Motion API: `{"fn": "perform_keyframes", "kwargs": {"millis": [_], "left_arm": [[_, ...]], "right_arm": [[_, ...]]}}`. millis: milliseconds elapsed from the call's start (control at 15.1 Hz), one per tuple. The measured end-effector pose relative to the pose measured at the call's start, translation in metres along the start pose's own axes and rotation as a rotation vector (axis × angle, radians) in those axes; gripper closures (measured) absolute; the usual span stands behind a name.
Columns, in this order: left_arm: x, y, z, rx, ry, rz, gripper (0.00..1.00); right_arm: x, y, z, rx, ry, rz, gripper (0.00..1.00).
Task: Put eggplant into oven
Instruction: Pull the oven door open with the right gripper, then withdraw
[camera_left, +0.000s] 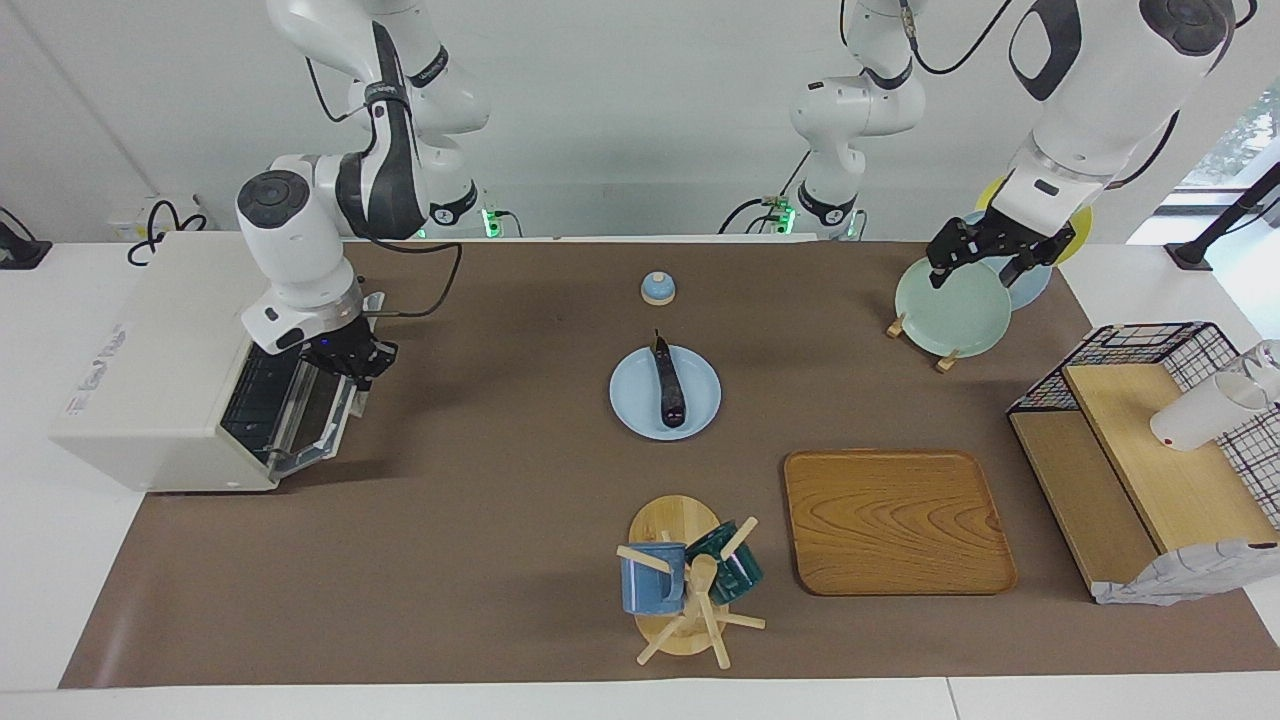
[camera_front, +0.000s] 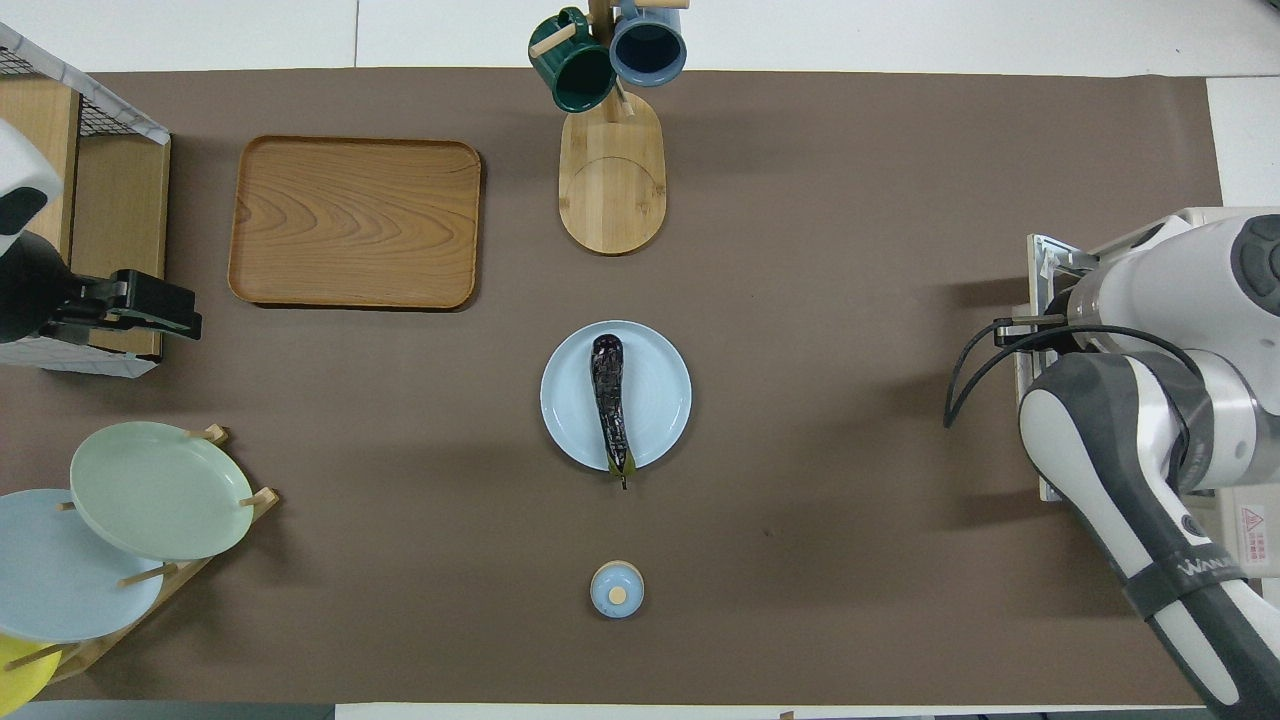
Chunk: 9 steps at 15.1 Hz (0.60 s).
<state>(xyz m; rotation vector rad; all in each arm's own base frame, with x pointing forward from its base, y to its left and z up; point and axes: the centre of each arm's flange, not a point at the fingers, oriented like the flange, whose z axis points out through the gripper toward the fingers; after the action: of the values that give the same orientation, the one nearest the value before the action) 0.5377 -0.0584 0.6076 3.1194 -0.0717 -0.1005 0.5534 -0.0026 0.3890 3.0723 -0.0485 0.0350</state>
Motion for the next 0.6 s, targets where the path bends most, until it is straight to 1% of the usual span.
{"fn": "perform_keyframes", "kwargs": {"millis": [133, 465, 598], "left_arm": [[-0.005, -0.001, -0.001, 0.002, -0.006, -0.002, 0.0], [-0.007, 0.002, 0.004, 0.004, -0.019, 0.004, 0.0], [-0.007, 0.003, 0.003, 0.004, -0.016, 0.005, 0.0]], "right_arm": [[0.004, -0.006, 0.015, 0.007, 0.003, -0.001, 0.99], [0.009, -0.014, 0.055, 0.055, -0.028, 0.035, 0.99], [0.011, -0.016, 0.068, 0.059, -0.037, 0.037, 0.99]]}}
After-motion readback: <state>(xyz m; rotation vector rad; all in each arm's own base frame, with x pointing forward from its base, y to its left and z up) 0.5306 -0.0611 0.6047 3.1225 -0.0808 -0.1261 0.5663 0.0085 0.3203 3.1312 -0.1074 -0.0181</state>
